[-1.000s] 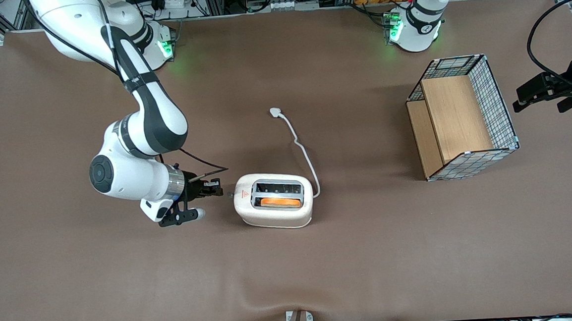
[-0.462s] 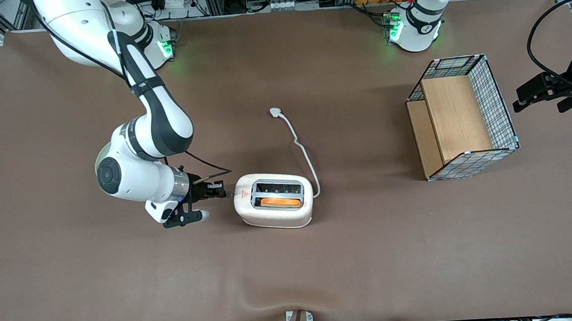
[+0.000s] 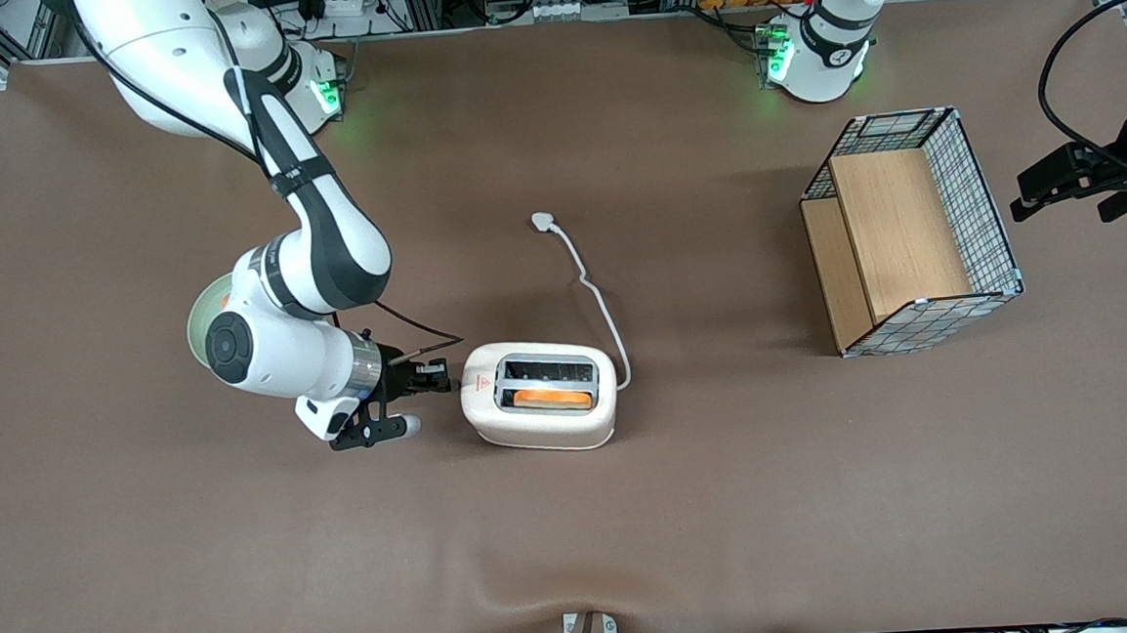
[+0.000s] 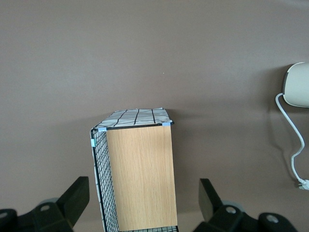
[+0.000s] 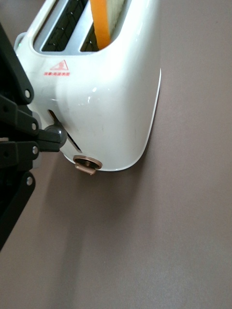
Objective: Press toaster button with right arm
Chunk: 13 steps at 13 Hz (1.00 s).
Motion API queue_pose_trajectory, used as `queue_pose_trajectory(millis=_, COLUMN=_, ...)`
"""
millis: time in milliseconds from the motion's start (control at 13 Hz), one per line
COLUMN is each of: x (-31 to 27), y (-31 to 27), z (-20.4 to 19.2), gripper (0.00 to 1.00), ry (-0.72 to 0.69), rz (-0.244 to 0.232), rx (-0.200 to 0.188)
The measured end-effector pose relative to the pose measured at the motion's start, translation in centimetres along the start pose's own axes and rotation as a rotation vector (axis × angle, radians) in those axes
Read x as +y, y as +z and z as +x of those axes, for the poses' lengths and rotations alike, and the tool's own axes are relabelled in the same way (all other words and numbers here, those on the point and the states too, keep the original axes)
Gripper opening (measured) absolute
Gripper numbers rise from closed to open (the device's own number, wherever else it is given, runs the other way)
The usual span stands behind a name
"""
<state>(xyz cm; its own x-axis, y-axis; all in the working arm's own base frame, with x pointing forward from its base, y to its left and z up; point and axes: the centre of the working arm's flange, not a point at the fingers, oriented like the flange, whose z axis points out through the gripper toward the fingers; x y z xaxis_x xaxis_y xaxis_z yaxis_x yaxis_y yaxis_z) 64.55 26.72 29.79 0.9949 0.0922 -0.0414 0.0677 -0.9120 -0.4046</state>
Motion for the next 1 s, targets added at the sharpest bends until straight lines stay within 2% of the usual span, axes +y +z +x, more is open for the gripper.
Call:
queue_pose_trajectory(millis=385, x=0.7, y=1.4, z=0.1, gripper=0.01, ry=0.009, rz=-0.007, rx=-0.008)
queue_pose_trajectory(millis=1000, x=1.5, y=4.0, z=0.1, gripper=0.01, ry=0.019, rz=-0.025, rx=0.012)
